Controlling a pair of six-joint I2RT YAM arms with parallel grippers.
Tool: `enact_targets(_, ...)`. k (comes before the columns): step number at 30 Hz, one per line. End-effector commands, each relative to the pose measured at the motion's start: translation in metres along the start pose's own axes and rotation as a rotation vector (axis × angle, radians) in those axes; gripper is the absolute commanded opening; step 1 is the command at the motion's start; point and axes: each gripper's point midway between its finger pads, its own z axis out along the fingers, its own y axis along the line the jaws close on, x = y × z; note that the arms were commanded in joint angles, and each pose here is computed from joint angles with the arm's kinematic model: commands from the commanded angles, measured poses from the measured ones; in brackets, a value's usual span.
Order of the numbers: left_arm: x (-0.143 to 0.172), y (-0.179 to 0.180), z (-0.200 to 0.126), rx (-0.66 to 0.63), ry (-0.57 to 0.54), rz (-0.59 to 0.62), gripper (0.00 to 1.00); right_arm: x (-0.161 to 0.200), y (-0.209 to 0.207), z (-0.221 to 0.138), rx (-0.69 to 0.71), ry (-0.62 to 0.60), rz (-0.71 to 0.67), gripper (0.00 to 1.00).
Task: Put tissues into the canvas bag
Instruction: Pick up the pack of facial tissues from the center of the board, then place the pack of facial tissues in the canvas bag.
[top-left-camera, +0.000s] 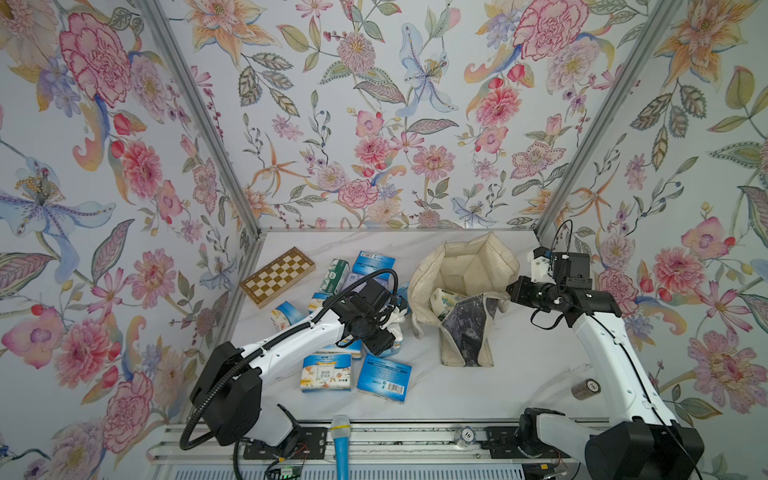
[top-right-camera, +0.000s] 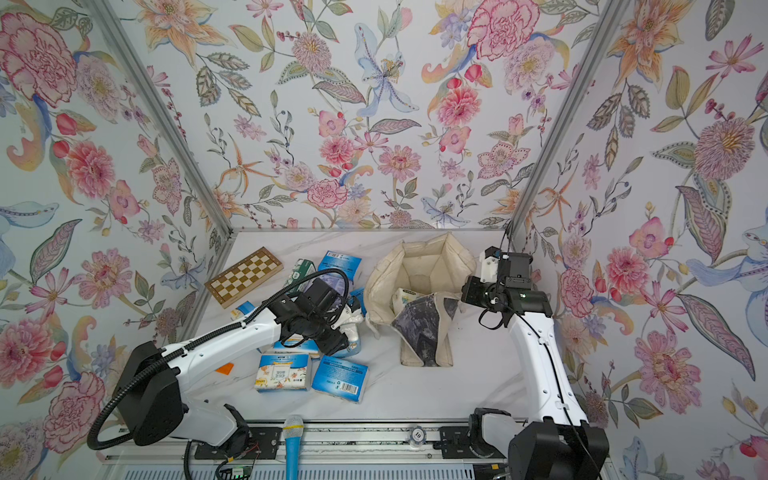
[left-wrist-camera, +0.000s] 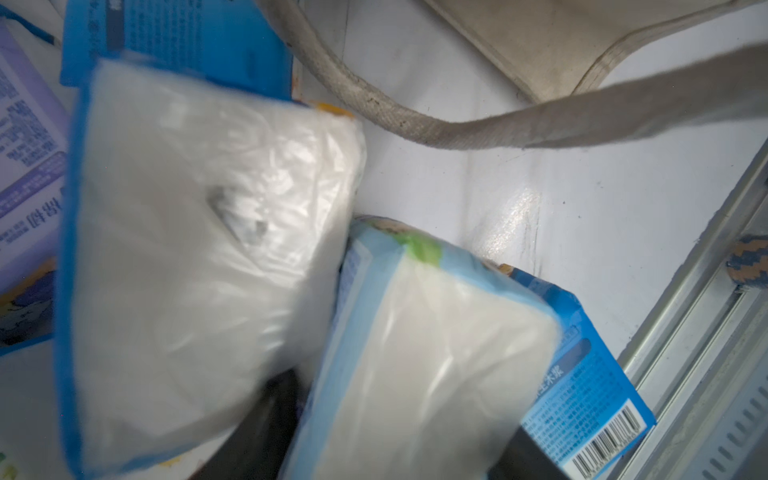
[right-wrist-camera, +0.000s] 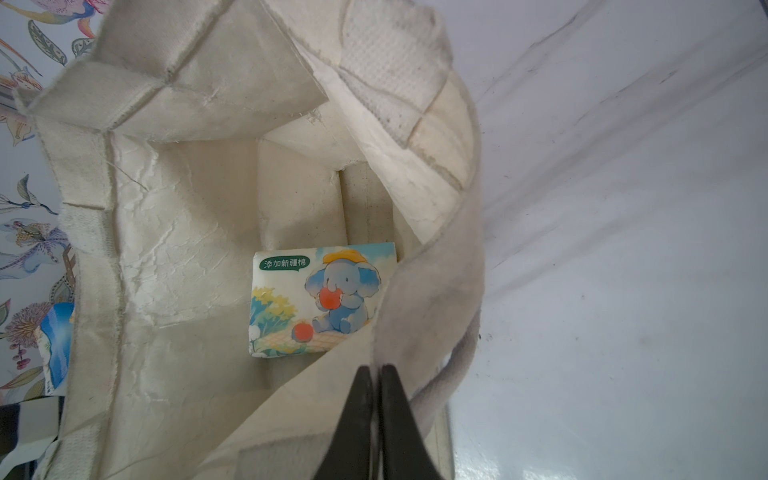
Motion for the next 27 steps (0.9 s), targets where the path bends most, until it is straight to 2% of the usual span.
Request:
enact_targets(1, 0.013, 0.005, 0.003, -0.036, 0.088, 0.007, 0.44, 0.004, 0.001, 0.002, -0.001, 0.013, 0.004, 0.09)
enact_targets(3, 0.008, 0.008, -0.004, -0.052, 0.086, 0.013, 0.41, 0.003, 0.002, 0.002, -0.003, 0.01, 0.003, 0.09)
enact_targets(7, -0.009, 0.012, -0.028, -0.083, 0.047, 0.031, 0.4, 0.004, 0.002, 0.002, -0.004, 0.012, 0.002, 0.09)
enact_targets(10, -0.034, 0.015, -0.057, -0.101, -0.035, 0.04, 0.4, 0.004, 0.002, 0.002, -0.003, 0.012, -0.001, 0.09)
enact_targets(19, -0.117, 0.016, -0.158, -0.096, -0.381, 0.071, 0.42, 0.007, 0.001, 0.001, 0.001, 0.012, -0.005, 0.1)
enact_targets(24, -0.17, 0.02, -0.224, -0.153, -0.653, 0.093, 0.43, 0.007, 0.002, -0.002, -0.002, 0.003, -0.007, 0.1)
enact_targets(27, -0.203, 0.011, -0.255, -0.124, -0.834, 0.134, 0.43, 0.006, 0.004, -0.002, -0.007, 0.002, -0.008, 0.09)
